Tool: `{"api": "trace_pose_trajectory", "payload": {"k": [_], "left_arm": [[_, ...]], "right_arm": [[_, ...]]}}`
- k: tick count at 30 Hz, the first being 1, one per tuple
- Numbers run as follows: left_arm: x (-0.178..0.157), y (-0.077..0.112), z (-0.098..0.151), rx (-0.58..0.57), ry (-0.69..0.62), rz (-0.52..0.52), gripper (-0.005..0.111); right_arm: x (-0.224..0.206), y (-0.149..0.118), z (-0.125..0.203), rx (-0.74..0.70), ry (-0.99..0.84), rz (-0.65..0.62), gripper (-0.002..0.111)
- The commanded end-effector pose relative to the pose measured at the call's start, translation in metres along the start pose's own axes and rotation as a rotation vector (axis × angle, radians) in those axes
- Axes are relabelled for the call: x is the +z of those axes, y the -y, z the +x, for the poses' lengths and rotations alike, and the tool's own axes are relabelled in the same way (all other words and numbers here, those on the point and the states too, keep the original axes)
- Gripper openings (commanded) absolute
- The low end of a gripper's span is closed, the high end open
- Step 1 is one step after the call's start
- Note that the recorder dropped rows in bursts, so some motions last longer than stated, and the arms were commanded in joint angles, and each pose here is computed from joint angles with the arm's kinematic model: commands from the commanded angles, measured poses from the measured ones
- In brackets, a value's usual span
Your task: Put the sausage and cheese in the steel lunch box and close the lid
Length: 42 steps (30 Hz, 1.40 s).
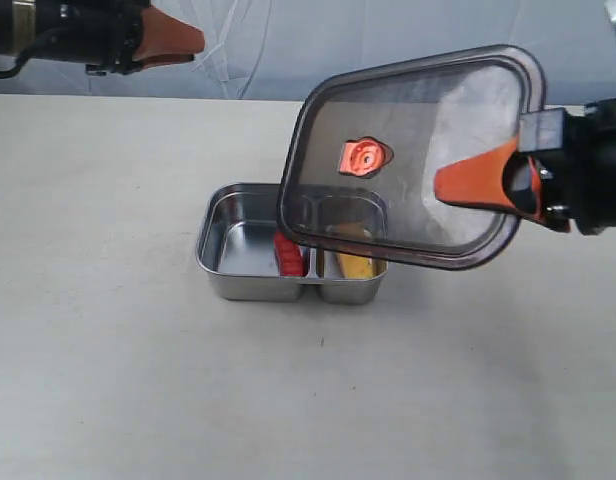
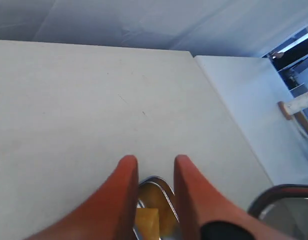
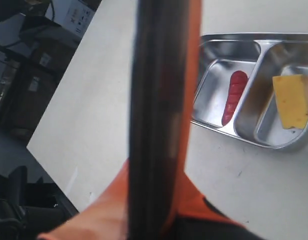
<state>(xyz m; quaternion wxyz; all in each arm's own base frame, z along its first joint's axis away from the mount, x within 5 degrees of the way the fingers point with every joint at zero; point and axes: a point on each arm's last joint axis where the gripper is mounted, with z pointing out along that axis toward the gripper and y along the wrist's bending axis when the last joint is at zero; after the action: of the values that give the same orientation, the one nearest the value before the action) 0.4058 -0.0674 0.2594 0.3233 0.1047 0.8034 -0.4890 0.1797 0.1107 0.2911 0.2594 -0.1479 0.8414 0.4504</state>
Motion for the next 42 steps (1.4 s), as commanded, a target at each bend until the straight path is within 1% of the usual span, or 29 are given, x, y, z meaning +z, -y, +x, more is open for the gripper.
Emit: {"api": "trace_pose_trajectory", "payload": {"k": [1,3,6,9,11,13,15,17,23,31,37,42], "left_arm": [[-0.026,-0.011,0.004,-0.095,0.043,0.063,0.033],[-0.025,-0.013,0.010,-0.116,0.032,0.075,0.035],[-0.023,-0.015,0.021,-0.152,0.006,0.089,0.035],[-0.022,-0.017,0.031,-0.191,-0.014,0.113,0.035],[-0.022,-0.019,0.037,-0.218,-0.012,0.116,0.035],[-0.021,-0.020,0.040,-0.241,-0.006,0.120,0.035],[-0.021,-0.021,0.044,-0.260,-0.005,0.121,0.035],[-0.021,-0.021,0.045,-0.266,-0.001,0.123,0.035],[-0.021,-0.021,0.043,-0.274,0.016,0.130,0.035],[-0.021,-0.021,0.043,-0.275,0.018,0.131,0.035],[-0.021,-0.021,0.043,-0.273,0.015,0.129,0.035],[-0.021,-0.021,0.043,-0.273,0.015,0.129,0.035]], "right_arm": [[0.031,0.023,-0.018,0.016,-0.112,-0.074,-0.001],[0.045,0.033,-0.031,0.026,-0.167,-0.123,-0.001],[0.061,0.039,-0.050,0.013,-0.245,-0.230,-0.001],[0.078,0.054,-0.069,0.008,-0.261,-0.242,-0.001],[0.086,0.065,-0.074,0.032,-0.263,-0.240,-0.001],[0.095,0.082,-0.074,0.102,-0.254,-0.247,-0.001],[0.105,0.096,-0.068,0.155,-0.273,-0.247,-0.001],[0.112,0.105,-0.065,0.186,-0.279,-0.251,-0.001],[0.127,0.105,-0.067,0.221,-0.214,-0.315,-0.001],[0.141,0.107,-0.058,0.245,-0.246,-0.328,-0.001],[0.153,0.119,-0.049,0.291,-0.276,-0.322,-0.001],[0.157,0.124,-0.045,0.305,-0.289,-0.318,-0.001]]}}
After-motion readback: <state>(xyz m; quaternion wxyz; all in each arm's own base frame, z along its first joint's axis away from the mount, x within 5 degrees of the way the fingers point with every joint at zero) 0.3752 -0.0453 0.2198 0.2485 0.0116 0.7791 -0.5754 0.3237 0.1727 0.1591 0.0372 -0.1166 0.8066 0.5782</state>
